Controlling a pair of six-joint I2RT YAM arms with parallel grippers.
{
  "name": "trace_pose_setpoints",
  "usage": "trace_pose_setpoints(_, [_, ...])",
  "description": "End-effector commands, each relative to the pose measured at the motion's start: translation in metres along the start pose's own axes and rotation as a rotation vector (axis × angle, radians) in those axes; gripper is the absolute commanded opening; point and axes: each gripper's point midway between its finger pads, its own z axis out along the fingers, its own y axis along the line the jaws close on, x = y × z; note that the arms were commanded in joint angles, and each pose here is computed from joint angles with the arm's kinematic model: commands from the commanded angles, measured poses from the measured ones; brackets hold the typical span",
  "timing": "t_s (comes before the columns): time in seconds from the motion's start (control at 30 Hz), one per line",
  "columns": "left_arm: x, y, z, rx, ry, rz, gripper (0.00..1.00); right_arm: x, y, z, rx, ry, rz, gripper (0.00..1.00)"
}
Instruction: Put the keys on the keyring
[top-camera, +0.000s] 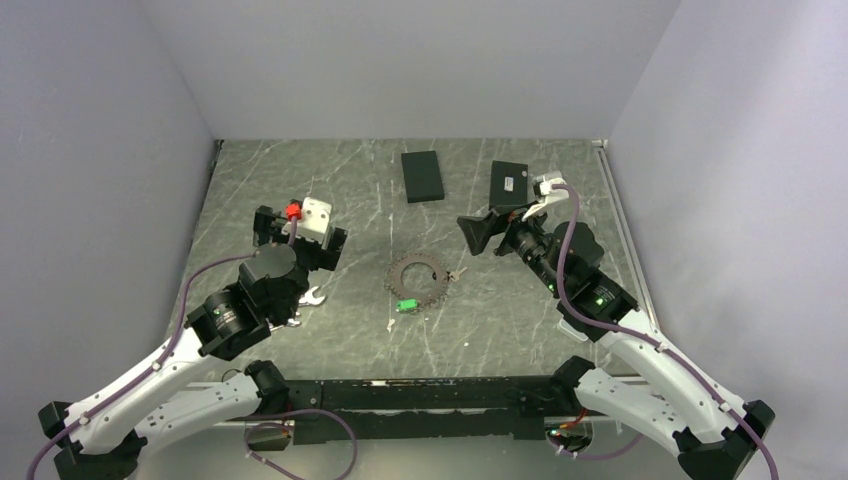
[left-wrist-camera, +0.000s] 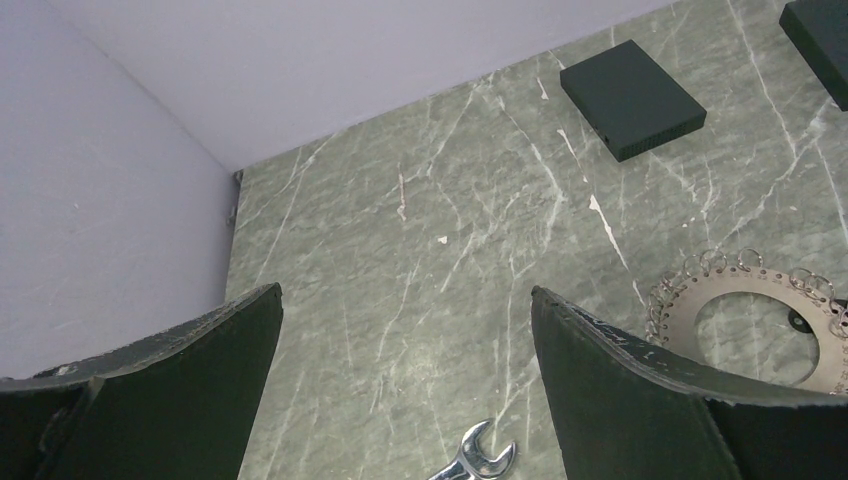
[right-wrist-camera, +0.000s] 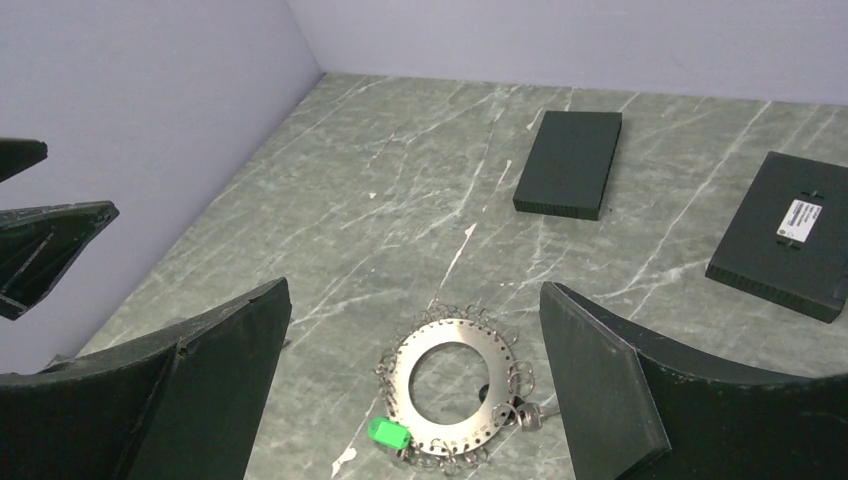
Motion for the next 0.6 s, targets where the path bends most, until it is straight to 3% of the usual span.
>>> trace_pose_setpoints(0.0, [-0.005,0.01,-0.003,-0.035,-0.017,-0.026,0.99,-0.015,-0.001,-0.001,0.013,-0.062,0.009,1.0])
trace_pose_setpoints(0.07, [-0.004,0.006,-0.004,-0.002,-0.018,-0.019,0.99,-0.015,0.0,-0.001,0.006,-0.056,-0.003,1.0])
trace_pose_setpoints(0.17, [-0.01,-0.022,-0.011,0.189,-0.047,-0.01,0.98,-0.011,0.026,-0.004,-0.154,-0.018,-0.076,1.0])
trace_pose_setpoints(0.23, [-0.013,-0.016,-0.008,0.138,-0.057,-0.044,0.99,-0.01,0.026,-0.002,-0.142,-0.006,-0.058,1.0])
trace_pose_setpoints(0.33, [-0.006,0.009,-0.003,-0.03,-0.023,-0.048,0.99,-0.012,0.001,0.002,0.008,-0.016,-0.007,1.0])
trace_pose_setpoints(0.47, [-0.011,-0.017,-0.007,0.139,-0.032,-0.037,1.0,-0.008,0.026,0.001,-0.133,0.022,-0.059,1.0])
trace_pose_setpoints(0.57, [-0.006,-0.003,-0.003,0.038,-0.008,-0.046,0.99,-0.009,0.017,0.001,-0.082,0.015,-0.046,1.0])
